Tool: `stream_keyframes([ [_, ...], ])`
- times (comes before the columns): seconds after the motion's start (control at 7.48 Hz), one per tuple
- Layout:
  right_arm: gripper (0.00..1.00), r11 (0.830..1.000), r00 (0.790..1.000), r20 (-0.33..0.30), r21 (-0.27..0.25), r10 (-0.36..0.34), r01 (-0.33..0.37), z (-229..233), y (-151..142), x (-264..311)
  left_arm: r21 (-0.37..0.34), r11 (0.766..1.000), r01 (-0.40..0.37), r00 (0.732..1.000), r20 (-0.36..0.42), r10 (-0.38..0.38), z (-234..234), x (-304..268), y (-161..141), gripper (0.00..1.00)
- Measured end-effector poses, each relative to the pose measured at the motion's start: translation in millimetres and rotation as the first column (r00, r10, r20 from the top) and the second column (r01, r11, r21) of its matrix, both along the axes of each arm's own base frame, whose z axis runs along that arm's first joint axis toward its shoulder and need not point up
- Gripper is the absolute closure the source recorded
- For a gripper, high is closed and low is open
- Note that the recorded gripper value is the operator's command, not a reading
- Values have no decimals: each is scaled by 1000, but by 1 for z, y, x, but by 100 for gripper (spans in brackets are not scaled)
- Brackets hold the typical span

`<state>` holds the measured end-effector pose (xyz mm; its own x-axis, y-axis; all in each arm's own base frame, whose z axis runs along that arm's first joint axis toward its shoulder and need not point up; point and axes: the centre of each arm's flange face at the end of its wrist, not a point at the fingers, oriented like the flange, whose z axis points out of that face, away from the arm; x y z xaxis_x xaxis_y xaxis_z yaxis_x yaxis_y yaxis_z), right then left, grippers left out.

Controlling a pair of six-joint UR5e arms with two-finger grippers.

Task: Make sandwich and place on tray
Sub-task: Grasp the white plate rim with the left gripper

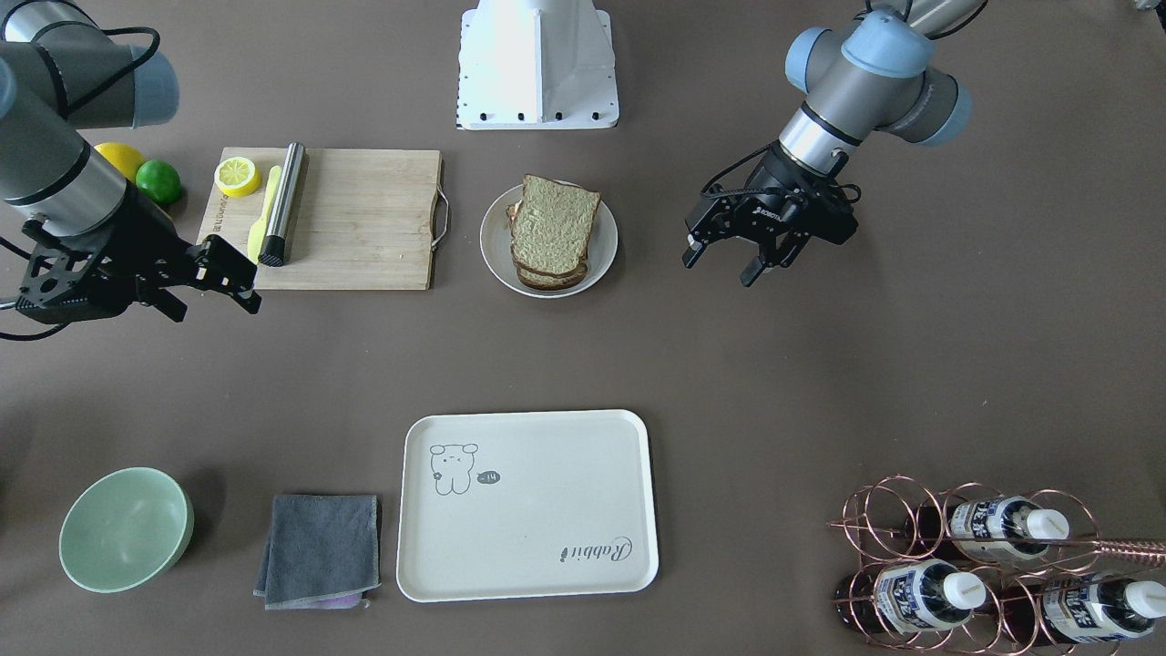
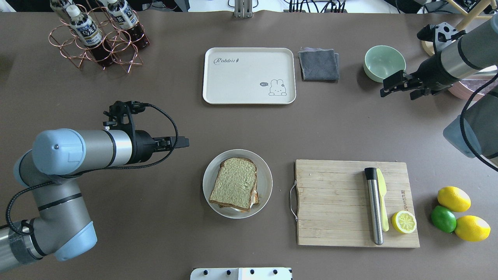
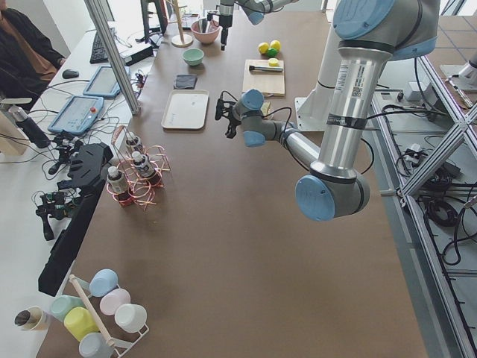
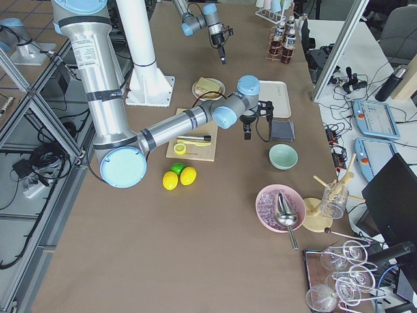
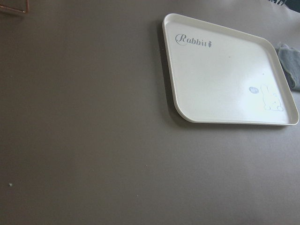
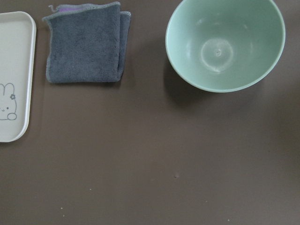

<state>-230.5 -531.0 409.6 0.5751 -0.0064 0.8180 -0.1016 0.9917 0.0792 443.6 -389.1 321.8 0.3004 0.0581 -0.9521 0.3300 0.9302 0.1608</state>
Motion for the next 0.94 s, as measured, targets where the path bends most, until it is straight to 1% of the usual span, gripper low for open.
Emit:
stream_keyframes([
  [0.27,1,1000,1000,-16,14,-14,14,26,-16,27,-18,1000,3,1000,11,-3,-18,42,30,42],
  [0.53,1,1000,1000,-21,16,-22,22,39,-21,38,-14,1000,4,999,34,-4,-27,77,65,42],
  [0.67,1,1000,1000,-22,15,-22,23,41,-22,40,-13,1000,2,999,43,-2,-26,85,73,46],
  [0.8,1,1000,1000,-22,15,-22,23,42,-22,41,-14,1000,0,999,52,0,-22,90,76,53],
  [0.94,1,1000,1000,-22,13,-22,22,43,-21,41,-17,1000,-1,998,64,2,-17,95,77,53],
])
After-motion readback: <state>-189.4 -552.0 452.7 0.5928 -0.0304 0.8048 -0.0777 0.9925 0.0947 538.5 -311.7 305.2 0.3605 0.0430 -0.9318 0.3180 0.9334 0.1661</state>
